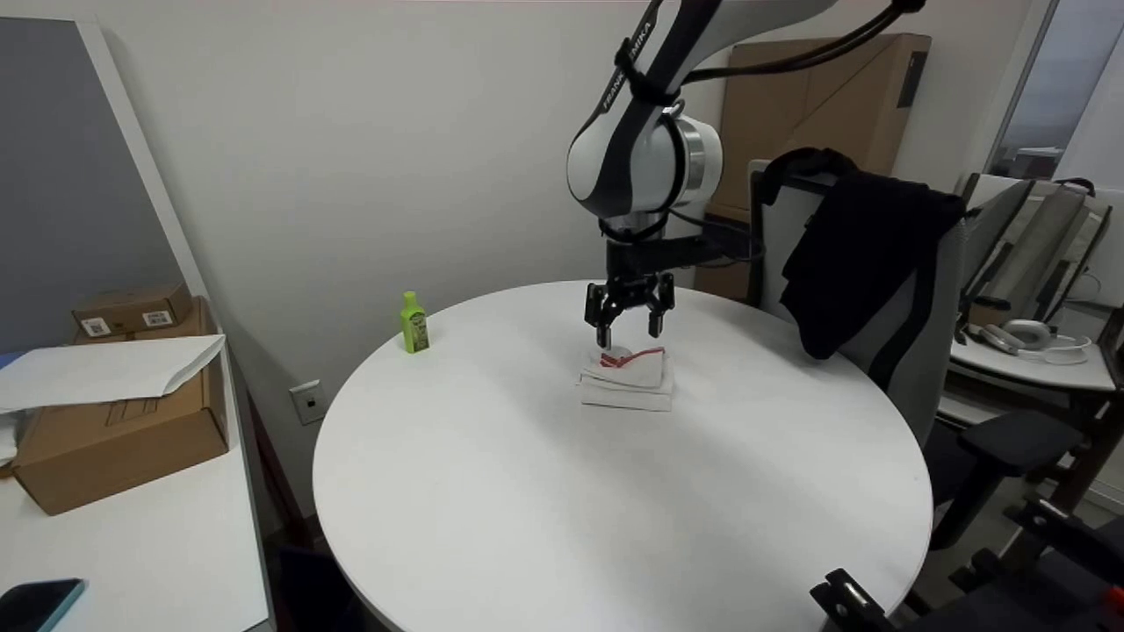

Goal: Use the towel to wipe the table then unfold it.

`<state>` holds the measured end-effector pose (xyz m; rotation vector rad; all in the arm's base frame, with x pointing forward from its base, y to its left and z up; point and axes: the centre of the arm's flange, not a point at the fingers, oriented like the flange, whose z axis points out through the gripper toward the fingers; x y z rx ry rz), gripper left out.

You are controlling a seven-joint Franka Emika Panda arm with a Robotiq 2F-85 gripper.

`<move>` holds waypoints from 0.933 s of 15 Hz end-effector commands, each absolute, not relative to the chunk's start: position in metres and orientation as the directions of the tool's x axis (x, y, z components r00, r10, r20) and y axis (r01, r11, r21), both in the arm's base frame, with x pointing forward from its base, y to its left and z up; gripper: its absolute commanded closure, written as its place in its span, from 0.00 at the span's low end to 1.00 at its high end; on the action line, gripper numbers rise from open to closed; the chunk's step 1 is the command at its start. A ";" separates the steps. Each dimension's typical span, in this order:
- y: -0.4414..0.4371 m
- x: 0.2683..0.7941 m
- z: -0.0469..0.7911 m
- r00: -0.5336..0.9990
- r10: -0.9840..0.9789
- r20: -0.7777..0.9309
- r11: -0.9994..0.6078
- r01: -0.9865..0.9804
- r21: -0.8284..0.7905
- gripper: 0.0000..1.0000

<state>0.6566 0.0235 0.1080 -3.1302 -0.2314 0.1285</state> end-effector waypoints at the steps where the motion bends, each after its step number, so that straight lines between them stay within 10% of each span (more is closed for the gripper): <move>1: 0.032 0.631 0.121 0.957 0.246 -0.151 -0.969 0.247 -0.015 0.00; 14: 0.068 0.613 0.079 0.894 0.438 -0.097 -0.828 0.443 0.343 0.00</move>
